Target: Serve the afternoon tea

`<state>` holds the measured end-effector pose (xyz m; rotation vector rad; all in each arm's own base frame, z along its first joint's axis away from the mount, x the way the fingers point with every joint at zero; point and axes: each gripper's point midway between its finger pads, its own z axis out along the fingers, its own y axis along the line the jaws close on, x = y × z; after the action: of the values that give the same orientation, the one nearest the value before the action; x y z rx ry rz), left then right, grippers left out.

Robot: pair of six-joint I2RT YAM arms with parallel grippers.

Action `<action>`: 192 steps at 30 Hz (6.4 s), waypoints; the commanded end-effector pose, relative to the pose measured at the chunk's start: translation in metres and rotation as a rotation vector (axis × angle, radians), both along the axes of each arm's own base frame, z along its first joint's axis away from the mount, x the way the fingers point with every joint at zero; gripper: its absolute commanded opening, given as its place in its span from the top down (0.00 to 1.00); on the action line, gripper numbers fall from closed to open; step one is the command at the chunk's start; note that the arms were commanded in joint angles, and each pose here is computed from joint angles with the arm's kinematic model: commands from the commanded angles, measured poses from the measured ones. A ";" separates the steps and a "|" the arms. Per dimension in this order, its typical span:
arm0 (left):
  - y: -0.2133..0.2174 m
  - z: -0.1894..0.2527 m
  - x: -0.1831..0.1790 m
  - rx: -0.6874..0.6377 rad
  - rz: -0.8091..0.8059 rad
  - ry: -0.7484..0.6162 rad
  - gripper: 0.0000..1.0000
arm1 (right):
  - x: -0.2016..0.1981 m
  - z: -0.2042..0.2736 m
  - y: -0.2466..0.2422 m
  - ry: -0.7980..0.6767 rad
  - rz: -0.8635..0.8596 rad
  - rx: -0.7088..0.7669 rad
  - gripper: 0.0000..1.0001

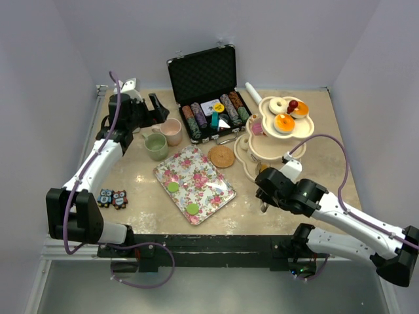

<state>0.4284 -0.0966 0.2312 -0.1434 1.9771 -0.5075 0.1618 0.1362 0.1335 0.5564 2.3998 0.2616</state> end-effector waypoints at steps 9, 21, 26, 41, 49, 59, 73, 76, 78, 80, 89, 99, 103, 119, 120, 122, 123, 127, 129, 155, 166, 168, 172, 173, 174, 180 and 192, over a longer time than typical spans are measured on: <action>-0.007 0.017 -0.001 -0.041 -0.025 -0.057 0.01 | 0.019 0.022 -0.016 -0.081 -0.134 0.045 0.54; -0.005 0.018 -0.001 -0.035 -0.021 -0.059 0.01 | 0.022 0.031 -0.010 -0.120 -0.060 0.036 0.51; -0.004 0.017 -0.001 -0.028 -0.015 -0.058 0.01 | 0.025 0.041 0.003 -0.161 0.065 0.045 0.55; 0.002 0.015 0.001 0.007 0.007 -0.054 0.01 | 0.024 0.066 0.078 -0.226 0.443 0.112 0.57; 0.003 0.012 0.002 0.012 0.010 -0.049 0.01 | -0.001 0.066 0.144 -0.251 0.638 0.207 0.57; 0.003 0.009 0.003 0.016 0.009 -0.039 0.01 | -0.049 0.002 0.202 -0.145 0.853 0.023 0.53; 0.002 0.010 0.003 0.014 0.005 -0.039 0.01 | -0.048 -0.013 0.227 -0.145 0.881 -0.038 0.50; 0.002 0.011 0.003 0.015 0.004 -0.041 0.02 | -0.048 -0.023 0.229 -0.123 0.886 -0.068 0.50; 0.002 0.011 0.003 0.016 0.004 -0.039 0.01 | -0.048 -0.028 0.230 -0.118 0.888 -0.079 0.50; 0.002 0.011 0.003 0.016 0.004 -0.039 0.02 | -0.047 -0.028 0.233 -0.124 0.895 -0.075 0.50; 0.002 0.012 0.002 0.013 0.003 -0.043 0.01 | -0.043 -0.036 0.245 -0.119 0.904 -0.088 0.54; 0.002 0.013 0.002 0.012 0.002 -0.045 0.02 | -0.030 -0.036 0.241 -0.119 0.854 -0.117 0.65; 0.002 0.013 0.002 0.013 0.002 -0.043 0.02 | -0.025 -0.024 0.238 -0.130 0.818 -0.102 0.68; -0.001 0.016 0.001 -0.001 -0.011 -0.050 0.01 | -0.021 0.024 0.126 -0.047 0.425 0.073 0.72; -0.002 0.016 0.001 -0.004 -0.013 -0.049 0.02 | -0.021 0.027 0.118 -0.044 0.403 0.091 0.72; -0.003 0.016 0.000 -0.011 -0.020 -0.049 0.01 | -0.022 0.030 0.104 -0.039 0.359 0.126 0.72; -0.004 0.017 0.000 -0.014 -0.024 -0.050 0.02 | -0.023 0.031 0.100 -0.036 0.337 0.139 0.73; -0.006 0.020 -0.001 -0.024 -0.032 -0.055 0.01 | -0.025 0.023 0.069 -0.005 0.240 0.095 0.73; -0.006 0.020 -0.001 -0.026 -0.033 -0.056 0.01 | -0.022 0.022 0.059 -0.007 0.206 0.086 0.73; -0.008 0.025 -0.003 -0.034 -0.039 -0.068 0.02 | 0.032 0.005 0.013 -0.044 0.047 -0.127 0.73; -0.010 0.023 -0.003 -0.045 -0.049 -0.061 0.01 | 0.029 0.013 0.012 -0.058 0.047 -0.088 0.61; -0.010 0.023 -0.003 -0.045 -0.048 -0.061 0.02 | 0.029 0.012 0.012 -0.057 0.049 -0.094 0.56; -0.010 0.023 -0.003 -0.045 -0.048 -0.059 0.01 | 0.029 0.012 0.012 -0.057 0.052 -0.097 0.51; -0.010 0.023 -0.003 -0.045 -0.048 -0.059 0.01 | 0.029 0.013 0.012 -0.058 0.052 -0.096 0.51; -0.010 0.023 -0.003 -0.045 -0.048 -0.059 0.01 | 0.029 0.012 0.012 -0.059 0.053 -0.096 0.51; -0.010 0.022 -0.003 -0.042 -0.046 -0.058 0.02 | 0.034 0.023 0.022 -0.105 0.128 -0.078 0.51; -0.006 0.019 -0.001 -0.025 -0.029 -0.055 0.01 | 0.023 0.044 0.086 -0.165 0.390 0.077 0.55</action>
<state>0.4229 -0.1032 0.2265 -0.1259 1.9969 -0.5505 0.1885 0.1873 0.1511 0.1933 2.3823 0.3594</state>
